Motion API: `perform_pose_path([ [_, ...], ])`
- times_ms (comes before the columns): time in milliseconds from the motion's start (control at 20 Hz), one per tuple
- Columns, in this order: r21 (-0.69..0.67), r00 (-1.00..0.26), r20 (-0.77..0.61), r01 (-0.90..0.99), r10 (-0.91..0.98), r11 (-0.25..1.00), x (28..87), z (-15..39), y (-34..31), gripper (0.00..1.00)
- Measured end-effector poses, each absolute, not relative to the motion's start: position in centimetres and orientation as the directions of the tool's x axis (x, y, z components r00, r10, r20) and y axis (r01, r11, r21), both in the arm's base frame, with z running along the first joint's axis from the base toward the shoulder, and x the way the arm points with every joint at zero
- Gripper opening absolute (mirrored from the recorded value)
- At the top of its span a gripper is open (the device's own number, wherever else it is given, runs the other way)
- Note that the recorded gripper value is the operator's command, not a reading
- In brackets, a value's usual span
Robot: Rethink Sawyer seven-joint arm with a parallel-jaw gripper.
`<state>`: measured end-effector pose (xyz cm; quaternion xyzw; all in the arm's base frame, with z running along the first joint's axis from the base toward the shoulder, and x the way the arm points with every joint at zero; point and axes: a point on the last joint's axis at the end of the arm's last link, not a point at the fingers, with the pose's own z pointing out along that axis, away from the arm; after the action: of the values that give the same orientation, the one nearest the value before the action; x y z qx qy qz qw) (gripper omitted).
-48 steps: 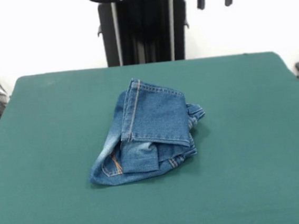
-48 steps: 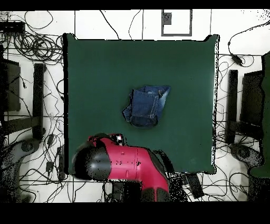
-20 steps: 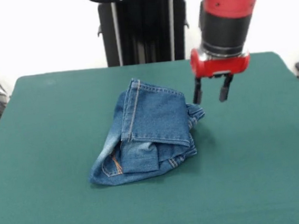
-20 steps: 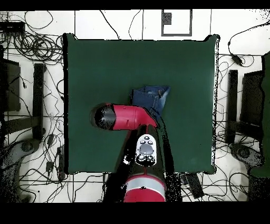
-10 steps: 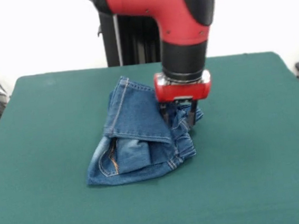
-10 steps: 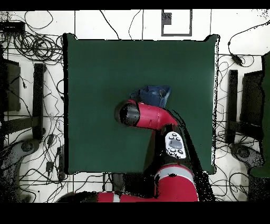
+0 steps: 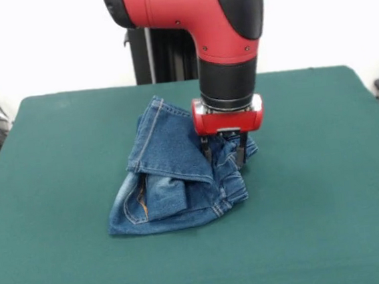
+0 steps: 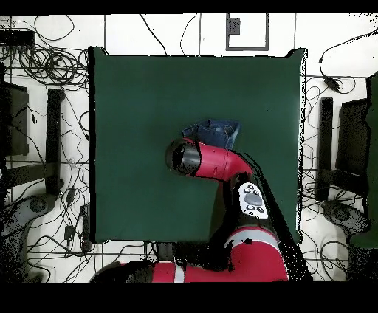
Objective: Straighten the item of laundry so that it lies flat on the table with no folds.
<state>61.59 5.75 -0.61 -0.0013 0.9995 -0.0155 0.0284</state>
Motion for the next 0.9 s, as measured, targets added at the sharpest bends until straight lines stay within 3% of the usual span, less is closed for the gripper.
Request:
perform_pose_path([
  [500, -0.03, -0.998, -0.06, -0.006, -0.008, 1.0, 61.7, 0.3, 6.0, 1.0],
  [900, -0.028, -0.998, -0.062, -0.019, -0.021, 0.999, 63.3, 7.1, 6.8, 1.0],
])
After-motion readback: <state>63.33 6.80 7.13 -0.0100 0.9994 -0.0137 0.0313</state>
